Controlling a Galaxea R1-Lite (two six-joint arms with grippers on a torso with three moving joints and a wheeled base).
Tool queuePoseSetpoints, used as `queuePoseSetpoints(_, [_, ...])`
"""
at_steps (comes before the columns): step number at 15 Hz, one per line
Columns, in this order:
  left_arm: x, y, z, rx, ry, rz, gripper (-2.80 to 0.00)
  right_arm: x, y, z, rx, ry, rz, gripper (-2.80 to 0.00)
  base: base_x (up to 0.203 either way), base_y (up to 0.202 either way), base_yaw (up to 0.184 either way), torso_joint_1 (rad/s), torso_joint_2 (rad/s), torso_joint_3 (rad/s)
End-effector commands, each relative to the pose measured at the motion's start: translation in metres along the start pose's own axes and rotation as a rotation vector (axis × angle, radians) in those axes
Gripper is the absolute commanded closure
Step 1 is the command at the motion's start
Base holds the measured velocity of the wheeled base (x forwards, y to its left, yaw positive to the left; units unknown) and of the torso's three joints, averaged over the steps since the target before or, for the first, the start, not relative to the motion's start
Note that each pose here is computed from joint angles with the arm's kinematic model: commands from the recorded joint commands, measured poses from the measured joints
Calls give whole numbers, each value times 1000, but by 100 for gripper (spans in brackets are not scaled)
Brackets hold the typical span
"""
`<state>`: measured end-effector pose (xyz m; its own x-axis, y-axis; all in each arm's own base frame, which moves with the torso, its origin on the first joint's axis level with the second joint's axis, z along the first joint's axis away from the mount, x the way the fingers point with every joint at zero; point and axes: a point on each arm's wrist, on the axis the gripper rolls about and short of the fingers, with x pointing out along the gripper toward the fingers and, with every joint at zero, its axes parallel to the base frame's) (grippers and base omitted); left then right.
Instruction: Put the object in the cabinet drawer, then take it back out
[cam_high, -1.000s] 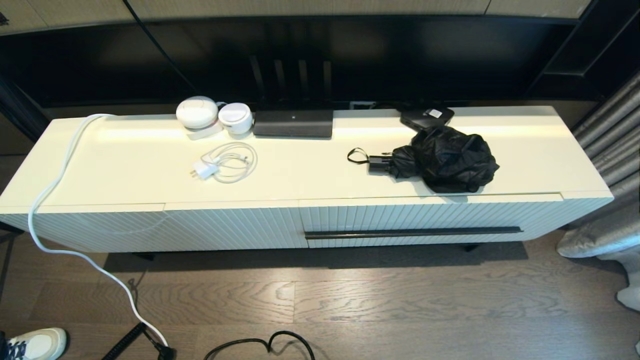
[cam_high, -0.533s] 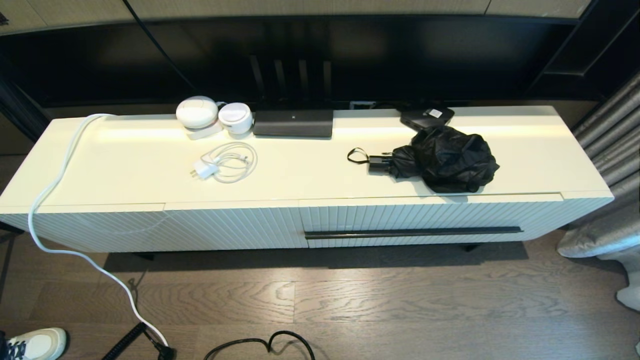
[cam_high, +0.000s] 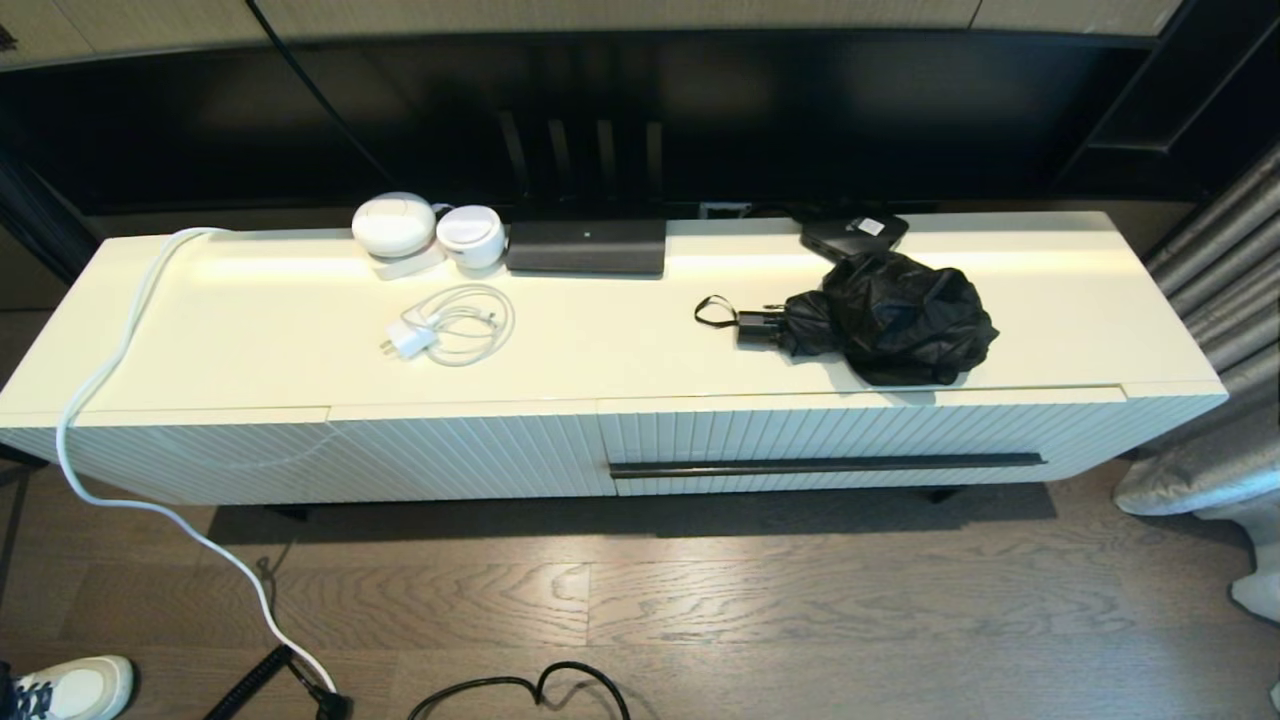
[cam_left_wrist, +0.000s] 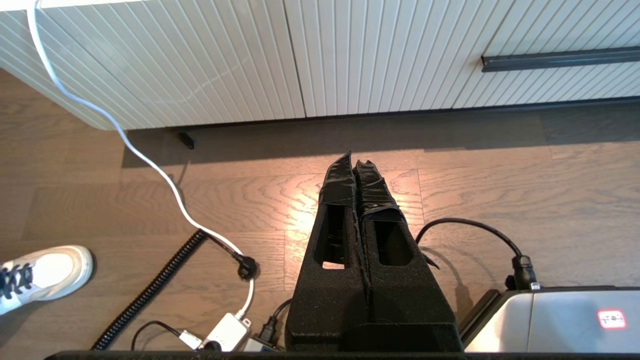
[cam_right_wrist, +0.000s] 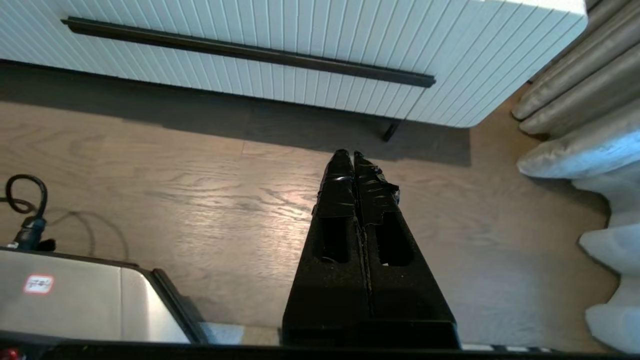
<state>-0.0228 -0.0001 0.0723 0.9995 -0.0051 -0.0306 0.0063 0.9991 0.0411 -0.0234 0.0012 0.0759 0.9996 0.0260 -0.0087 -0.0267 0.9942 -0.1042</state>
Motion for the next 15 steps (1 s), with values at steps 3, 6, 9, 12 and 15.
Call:
queuePoseSetpoints(3, [0, 0, 0, 0, -1, 1, 0, 1, 0, 0, 57, -11, -13, 0, 0, 0, 0, 0, 0, 0])
queuePoseSetpoints(6, [0, 0, 0, 0, -1, -1, 0, 1, -1, 1, 84, -13, -24, 0, 0, 0, 0, 0, 0, 0])
queuePoseSetpoints(9, [0, 0, 0, 0, -1, 1, 0, 1, -1, 1, 84, -12, -25, 0, 0, 0, 0, 0, 0, 0])
queuePoseSetpoints(12, [0, 0, 0, 0, 0, 0, 0, 1, -1, 1, 85, -13, -26, 0, 0, 0, 0, 0, 0, 0])
queuePoseSetpoints(15, [0, 0, 0, 0, -2, -1, 0, 1, -1, 1, 86, -13, -25, 0, 0, 0, 0, 0, 0, 0])
